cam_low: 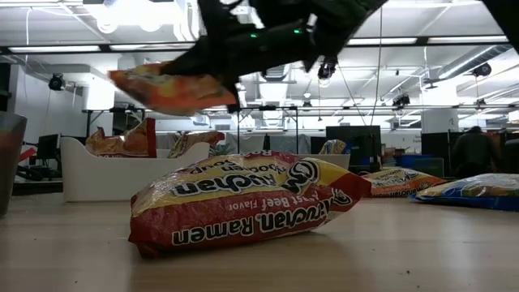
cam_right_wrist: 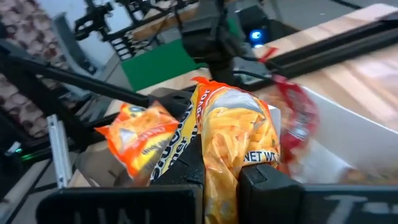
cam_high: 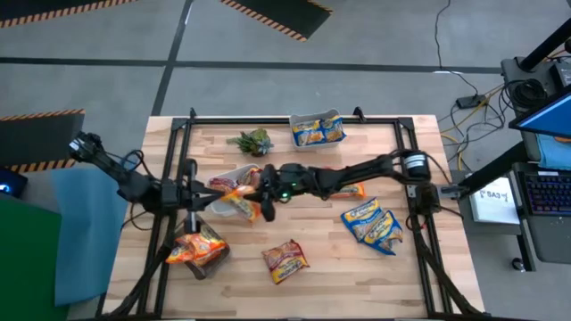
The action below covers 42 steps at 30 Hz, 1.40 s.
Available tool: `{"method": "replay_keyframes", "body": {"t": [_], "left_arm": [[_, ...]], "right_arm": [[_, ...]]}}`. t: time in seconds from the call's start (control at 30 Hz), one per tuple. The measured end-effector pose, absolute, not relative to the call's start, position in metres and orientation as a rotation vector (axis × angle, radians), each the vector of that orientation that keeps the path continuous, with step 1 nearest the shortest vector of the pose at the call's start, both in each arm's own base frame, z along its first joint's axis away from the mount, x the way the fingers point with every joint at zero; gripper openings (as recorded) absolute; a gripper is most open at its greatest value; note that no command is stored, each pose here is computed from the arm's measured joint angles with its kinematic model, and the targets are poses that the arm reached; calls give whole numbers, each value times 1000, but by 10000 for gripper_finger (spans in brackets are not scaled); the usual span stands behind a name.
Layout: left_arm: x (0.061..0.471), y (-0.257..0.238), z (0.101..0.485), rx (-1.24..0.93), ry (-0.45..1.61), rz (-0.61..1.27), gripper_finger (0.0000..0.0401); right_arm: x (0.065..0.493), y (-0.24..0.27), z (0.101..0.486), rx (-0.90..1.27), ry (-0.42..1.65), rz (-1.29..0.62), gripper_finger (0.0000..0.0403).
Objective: Sort Maruchan noodles
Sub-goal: Put the orange noodle pack into the black bin
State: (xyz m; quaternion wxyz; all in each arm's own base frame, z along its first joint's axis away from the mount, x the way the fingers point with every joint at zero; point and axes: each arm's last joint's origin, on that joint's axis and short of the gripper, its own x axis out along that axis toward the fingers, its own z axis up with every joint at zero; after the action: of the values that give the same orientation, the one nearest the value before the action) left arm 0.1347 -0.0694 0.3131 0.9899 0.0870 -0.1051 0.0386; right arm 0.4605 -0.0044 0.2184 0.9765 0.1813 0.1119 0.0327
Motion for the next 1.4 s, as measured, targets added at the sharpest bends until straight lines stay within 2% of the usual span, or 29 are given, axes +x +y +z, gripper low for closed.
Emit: {"method": "replay_keyframes", "body": {"t": [0.47,0.97,1.17,1.4], "left_arm": [[129,-65,313,195,-204,119,0],[129,-65,312,195,-203,121,0],[129,-64,312,193,-205,121,0],[130,-65,311,197,-199,120,0]], "right_arm": [[521,16,203,302,184,189,19],[545,63,194,140,130,308,19],[559,75,201,106,110,327,19],[580,86,188,97,112,345,19]]}}
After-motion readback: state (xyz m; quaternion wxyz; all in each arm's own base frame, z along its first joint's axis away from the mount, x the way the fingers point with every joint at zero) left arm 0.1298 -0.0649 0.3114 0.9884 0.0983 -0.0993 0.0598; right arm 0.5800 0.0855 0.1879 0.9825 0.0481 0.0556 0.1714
